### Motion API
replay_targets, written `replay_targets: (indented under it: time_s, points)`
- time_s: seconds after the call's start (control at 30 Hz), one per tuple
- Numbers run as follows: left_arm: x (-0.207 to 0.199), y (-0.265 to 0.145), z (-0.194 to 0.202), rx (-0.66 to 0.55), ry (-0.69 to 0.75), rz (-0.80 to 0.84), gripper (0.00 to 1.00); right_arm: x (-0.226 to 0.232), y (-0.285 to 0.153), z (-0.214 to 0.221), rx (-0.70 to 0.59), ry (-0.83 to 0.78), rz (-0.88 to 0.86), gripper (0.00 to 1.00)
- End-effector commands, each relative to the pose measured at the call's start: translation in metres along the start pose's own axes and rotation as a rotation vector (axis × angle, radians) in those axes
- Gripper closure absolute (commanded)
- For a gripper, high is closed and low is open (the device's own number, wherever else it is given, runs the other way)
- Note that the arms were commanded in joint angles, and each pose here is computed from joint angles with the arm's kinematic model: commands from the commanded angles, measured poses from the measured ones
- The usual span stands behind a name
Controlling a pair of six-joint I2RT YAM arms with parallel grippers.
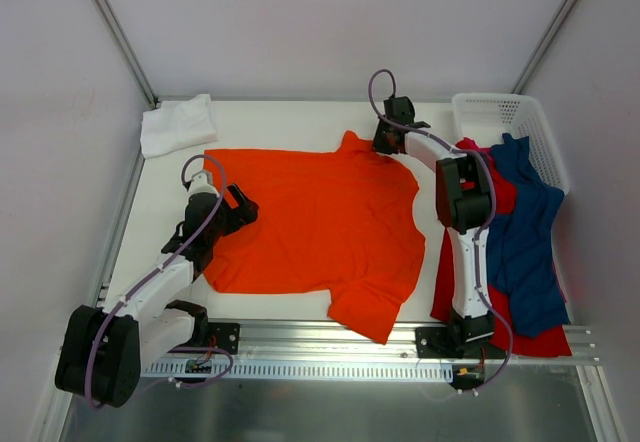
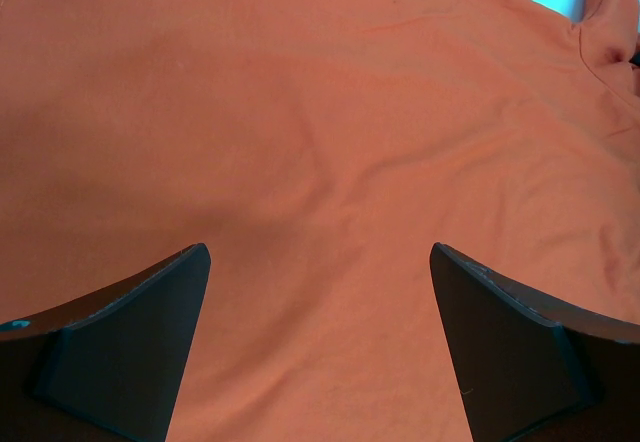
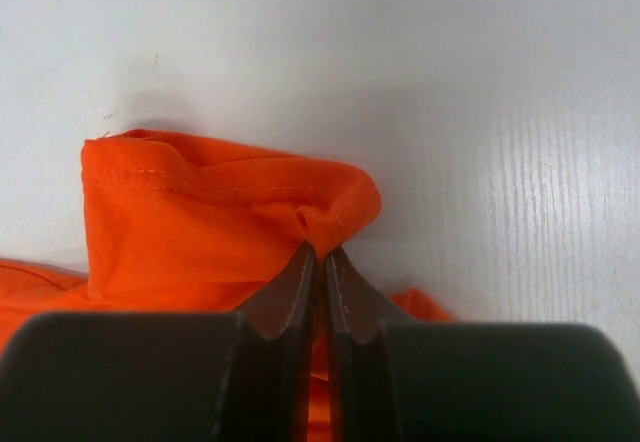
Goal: Fold and stack the t-shirts
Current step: Flatten the tshirt out, then fold the tshirt
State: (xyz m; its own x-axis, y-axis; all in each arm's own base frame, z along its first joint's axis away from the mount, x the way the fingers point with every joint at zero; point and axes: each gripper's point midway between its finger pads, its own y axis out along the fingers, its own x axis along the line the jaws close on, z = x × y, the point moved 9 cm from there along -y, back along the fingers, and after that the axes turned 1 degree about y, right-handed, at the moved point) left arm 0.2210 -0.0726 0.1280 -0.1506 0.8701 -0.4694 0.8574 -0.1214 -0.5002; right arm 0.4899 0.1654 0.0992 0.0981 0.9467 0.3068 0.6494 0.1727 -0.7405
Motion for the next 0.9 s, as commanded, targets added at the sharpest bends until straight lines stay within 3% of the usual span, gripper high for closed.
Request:
replay_targets:
  time_s: [0.0,0.17,0.37,0.47,0.5,0.73,0.87]
  points:
    - [-0.003,0.003,-0.002,-0.031,-0.005,0.012,0.07,0.013,0.0,-0.026,-0.108,0.01,-0.039,0.89]
    - [-0.002,0.002,-0.003,-0.037,-0.004,0.008,0.07,0.019,0.005,-0.04,-0.149,0.012,-0.053,0.88]
    - [-0.002,0.0,-0.004,-0.046,0.001,0.006,0.07,0.029,0.013,-0.056,-0.23,0.017,-0.101,0.78]
    - [-0.002,-0.002,-0.006,-0.055,-0.001,0.009,0.07,0.03,0.015,-0.066,-0.28,0.028,-0.089,0.32]
    - [-0.002,-0.003,-0.006,-0.056,0.001,0.008,0.07,0.032,0.014,-0.071,-0.297,0.028,-0.089,0.01]
    - [-0.003,-0.006,-0.006,-0.061,-0.001,0.022,0.07,0.032,-0.001,-0.08,-0.341,-0.003,-0.037,0.0]
    - [-0.004,-0.008,-0.007,-0.069,-0.004,0.026,0.07,0.037,-0.083,-0.078,-0.422,0.004,-0.015,0.0]
